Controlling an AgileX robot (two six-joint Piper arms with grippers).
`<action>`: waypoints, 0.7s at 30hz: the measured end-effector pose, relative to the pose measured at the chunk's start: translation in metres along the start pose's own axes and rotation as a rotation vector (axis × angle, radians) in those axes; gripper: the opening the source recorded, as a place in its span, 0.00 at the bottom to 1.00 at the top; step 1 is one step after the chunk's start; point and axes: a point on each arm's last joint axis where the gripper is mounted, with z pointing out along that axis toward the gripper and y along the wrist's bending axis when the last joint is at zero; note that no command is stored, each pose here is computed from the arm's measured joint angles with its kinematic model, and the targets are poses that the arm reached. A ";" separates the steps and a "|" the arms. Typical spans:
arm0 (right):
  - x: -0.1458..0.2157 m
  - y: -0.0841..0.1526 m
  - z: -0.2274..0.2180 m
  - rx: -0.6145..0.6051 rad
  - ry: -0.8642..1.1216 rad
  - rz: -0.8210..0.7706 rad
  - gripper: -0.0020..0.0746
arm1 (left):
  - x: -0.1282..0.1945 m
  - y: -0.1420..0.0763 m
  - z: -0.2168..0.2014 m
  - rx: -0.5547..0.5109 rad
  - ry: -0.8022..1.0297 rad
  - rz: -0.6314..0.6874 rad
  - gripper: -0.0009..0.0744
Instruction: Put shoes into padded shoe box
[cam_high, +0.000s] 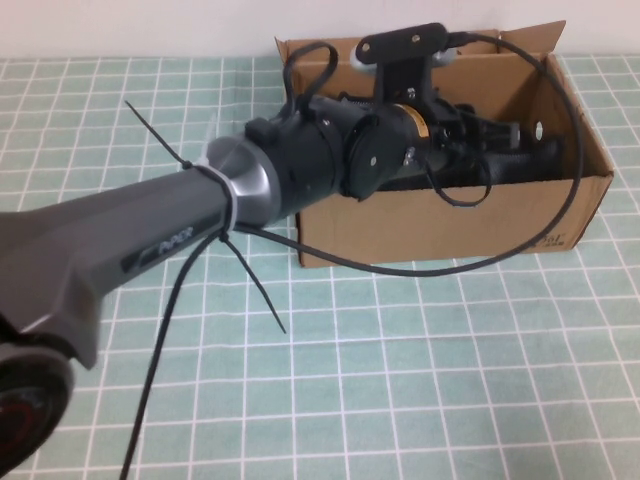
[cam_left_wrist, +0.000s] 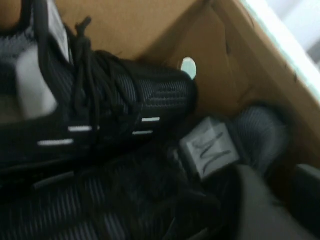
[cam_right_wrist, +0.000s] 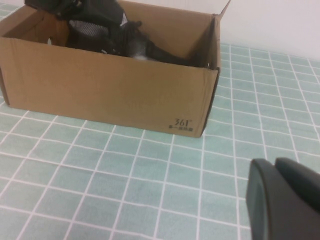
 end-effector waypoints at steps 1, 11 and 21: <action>0.000 0.000 0.000 0.000 0.000 0.000 0.02 | -0.001 -0.001 -0.002 -0.004 0.008 0.026 0.24; 0.000 0.000 0.000 0.000 0.000 0.000 0.02 | -0.045 -0.025 -0.079 -0.024 -0.007 0.340 0.45; 0.000 0.000 0.000 -0.001 0.000 0.049 0.02 | -0.086 -0.044 -0.225 -0.111 -0.008 0.547 0.02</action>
